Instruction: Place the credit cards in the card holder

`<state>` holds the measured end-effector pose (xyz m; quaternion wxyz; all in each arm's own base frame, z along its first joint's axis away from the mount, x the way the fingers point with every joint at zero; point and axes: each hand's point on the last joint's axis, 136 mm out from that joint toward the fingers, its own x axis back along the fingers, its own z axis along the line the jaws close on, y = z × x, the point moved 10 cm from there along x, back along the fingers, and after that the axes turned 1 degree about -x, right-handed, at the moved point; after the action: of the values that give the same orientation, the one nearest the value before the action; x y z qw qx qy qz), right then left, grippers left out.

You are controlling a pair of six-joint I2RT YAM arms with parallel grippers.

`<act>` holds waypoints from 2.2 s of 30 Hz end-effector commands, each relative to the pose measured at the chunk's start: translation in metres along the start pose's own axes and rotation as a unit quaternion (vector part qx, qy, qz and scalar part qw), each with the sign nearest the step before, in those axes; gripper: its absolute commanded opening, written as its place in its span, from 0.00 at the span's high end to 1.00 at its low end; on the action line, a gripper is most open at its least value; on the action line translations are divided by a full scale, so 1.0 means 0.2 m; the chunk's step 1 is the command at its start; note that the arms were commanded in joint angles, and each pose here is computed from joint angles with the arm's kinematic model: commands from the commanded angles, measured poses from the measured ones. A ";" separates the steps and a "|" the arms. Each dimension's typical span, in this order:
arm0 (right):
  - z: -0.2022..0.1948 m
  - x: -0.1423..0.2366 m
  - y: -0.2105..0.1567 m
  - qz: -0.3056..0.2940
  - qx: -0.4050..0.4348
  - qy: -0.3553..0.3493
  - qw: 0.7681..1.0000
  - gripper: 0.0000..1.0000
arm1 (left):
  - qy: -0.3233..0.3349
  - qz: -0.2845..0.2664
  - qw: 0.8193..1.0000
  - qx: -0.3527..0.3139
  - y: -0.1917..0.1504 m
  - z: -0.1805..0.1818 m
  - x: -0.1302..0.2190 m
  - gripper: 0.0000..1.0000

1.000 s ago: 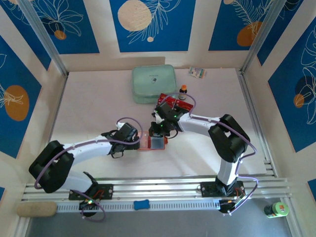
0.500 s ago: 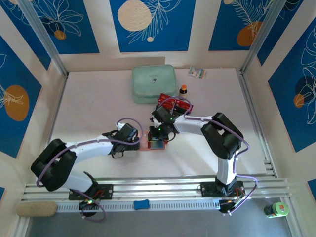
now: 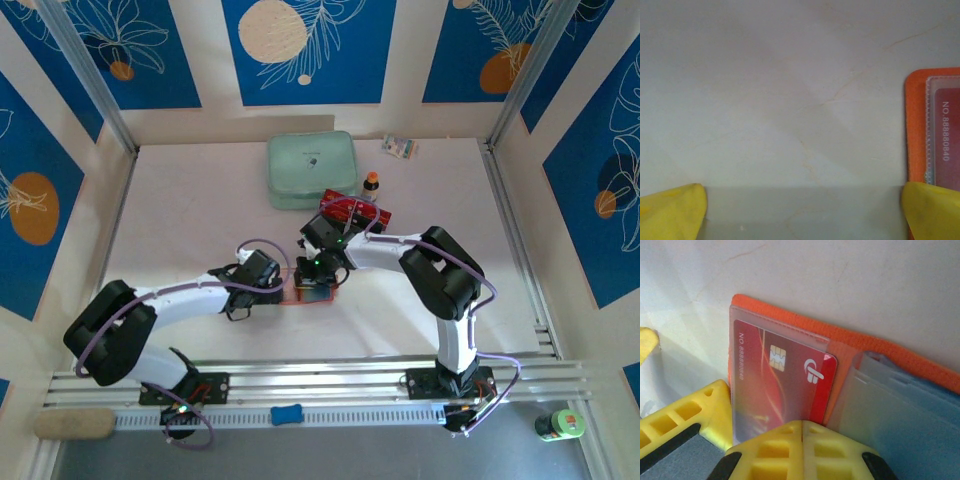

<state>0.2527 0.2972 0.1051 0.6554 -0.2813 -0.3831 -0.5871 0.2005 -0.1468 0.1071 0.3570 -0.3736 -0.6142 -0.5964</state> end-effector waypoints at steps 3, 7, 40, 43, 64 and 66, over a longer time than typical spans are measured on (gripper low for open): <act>0.00 -0.01 -0.01 0.015 -0.012 -0.006 1.000 1.00 | -0.002 -0.019 1.000 0.012 0.05 0.02 0.07 0.00; 0.01 0.05 0.00 0.004 -0.012 0.000 1.000 1.00 | 0.007 -0.025 0.999 0.023 0.08 0.04 0.11 0.00; -0.21 0.31 0.04 -0.048 -0.033 -0.019 0.998 0.99 | -0.103 -0.059 0.993 -0.008 0.27 -0.22 0.33 0.00; -0.23 0.29 0.04 -0.042 -0.034 -0.021 0.998 0.99 | -0.110 -0.054 0.992 -0.017 0.25 -0.27 0.32 0.00; -0.24 0.12 0.04 0.005 -0.047 0.003 0.999 1.00 | -0.105 -0.009 0.993 -0.053 0.12 -0.36 0.13 0.00; -0.24 0.12 0.03 0.006 -0.052 0.008 0.999 1.00 | -0.099 -0.006 0.994 -0.054 0.11 -0.35 0.11 0.00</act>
<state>0.2725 0.2417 0.1065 0.6312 -0.3044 -0.3637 -0.6136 0.2124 -0.2153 0.1487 0.2657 -0.4377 -0.6238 -0.5905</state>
